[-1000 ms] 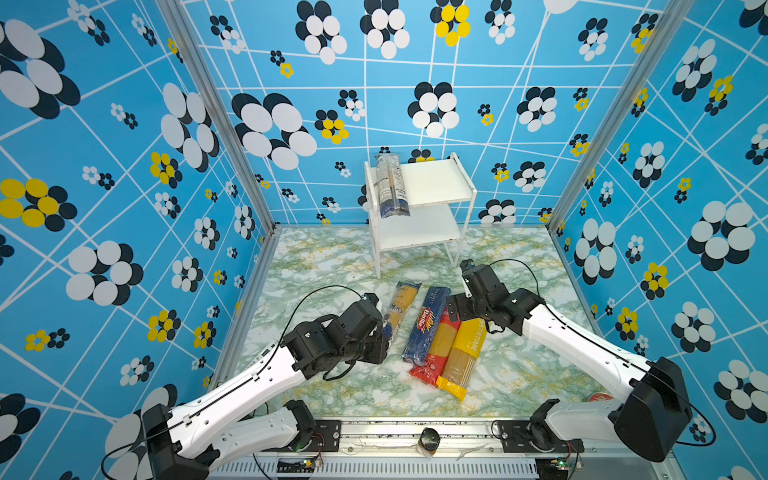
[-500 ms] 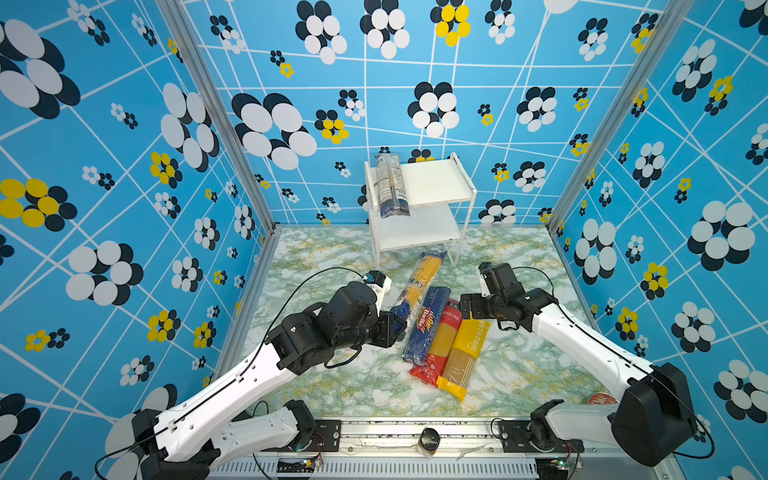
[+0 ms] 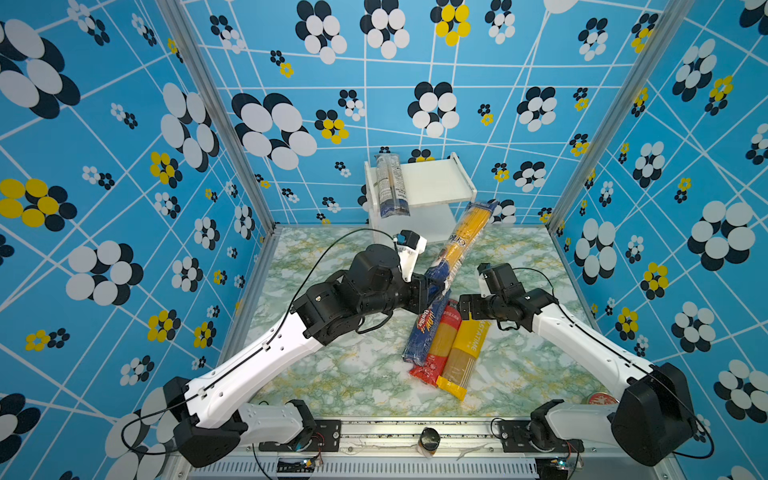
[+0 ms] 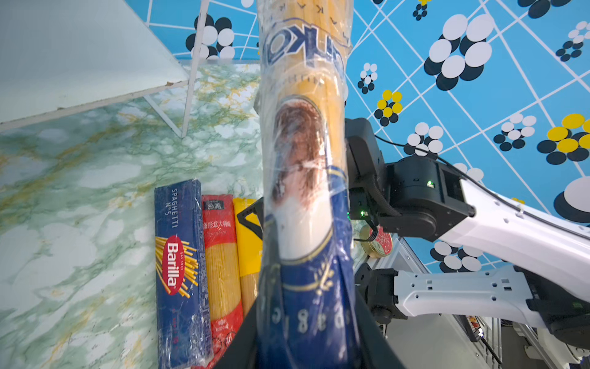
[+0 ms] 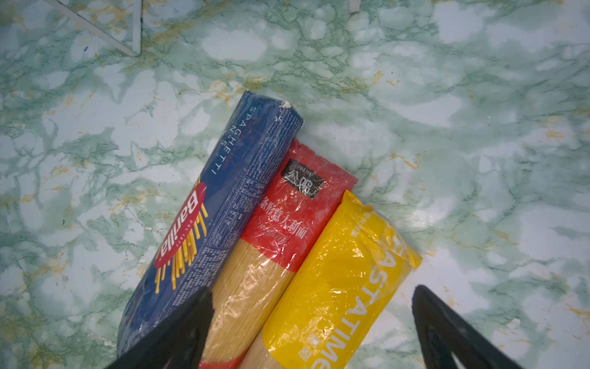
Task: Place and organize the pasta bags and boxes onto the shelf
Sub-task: 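Lift the Ankara bag upright and carry it toward the shelf with the left gripper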
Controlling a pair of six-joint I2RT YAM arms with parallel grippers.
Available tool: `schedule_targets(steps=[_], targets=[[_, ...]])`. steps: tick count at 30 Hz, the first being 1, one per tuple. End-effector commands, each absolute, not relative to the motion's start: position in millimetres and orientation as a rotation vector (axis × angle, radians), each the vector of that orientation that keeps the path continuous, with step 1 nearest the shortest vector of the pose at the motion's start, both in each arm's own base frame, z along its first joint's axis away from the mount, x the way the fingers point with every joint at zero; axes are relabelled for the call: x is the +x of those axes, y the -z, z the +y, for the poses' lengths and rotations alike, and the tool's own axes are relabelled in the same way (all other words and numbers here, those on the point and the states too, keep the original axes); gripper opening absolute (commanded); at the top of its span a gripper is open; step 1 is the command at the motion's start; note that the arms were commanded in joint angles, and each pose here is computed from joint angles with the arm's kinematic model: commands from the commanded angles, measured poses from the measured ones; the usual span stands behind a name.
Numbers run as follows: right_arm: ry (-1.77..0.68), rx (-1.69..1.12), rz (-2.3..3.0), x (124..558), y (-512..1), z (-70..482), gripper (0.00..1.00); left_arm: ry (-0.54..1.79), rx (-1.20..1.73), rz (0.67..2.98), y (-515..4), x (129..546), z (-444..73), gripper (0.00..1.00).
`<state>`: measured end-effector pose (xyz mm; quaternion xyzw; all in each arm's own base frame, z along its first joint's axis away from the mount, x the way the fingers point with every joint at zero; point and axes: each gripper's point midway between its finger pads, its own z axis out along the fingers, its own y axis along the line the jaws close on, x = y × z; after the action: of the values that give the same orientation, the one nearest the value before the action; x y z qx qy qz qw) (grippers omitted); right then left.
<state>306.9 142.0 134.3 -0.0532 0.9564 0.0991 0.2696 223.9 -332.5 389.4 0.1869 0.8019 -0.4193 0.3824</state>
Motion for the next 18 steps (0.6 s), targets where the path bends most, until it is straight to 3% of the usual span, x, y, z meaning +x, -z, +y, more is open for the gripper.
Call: schedule_targets(steps=[1, 11, 18], targets=[[-0.284, -0.132, 2.599, 302, -129, 141, 0.99, 1.156, 0.444, 1.633, -501, 234, -337, 0.0], [-0.286, -0.131, 2.615, 298, -123, 140, 0.99, 1.09, 0.319, 1.481, -549, 277, -356, 0.0], [-0.293, -0.126, 2.612, 297, -124, 140, 0.99, 0.829, 0.122, 1.453, -563, 336, -355, 0.0]])
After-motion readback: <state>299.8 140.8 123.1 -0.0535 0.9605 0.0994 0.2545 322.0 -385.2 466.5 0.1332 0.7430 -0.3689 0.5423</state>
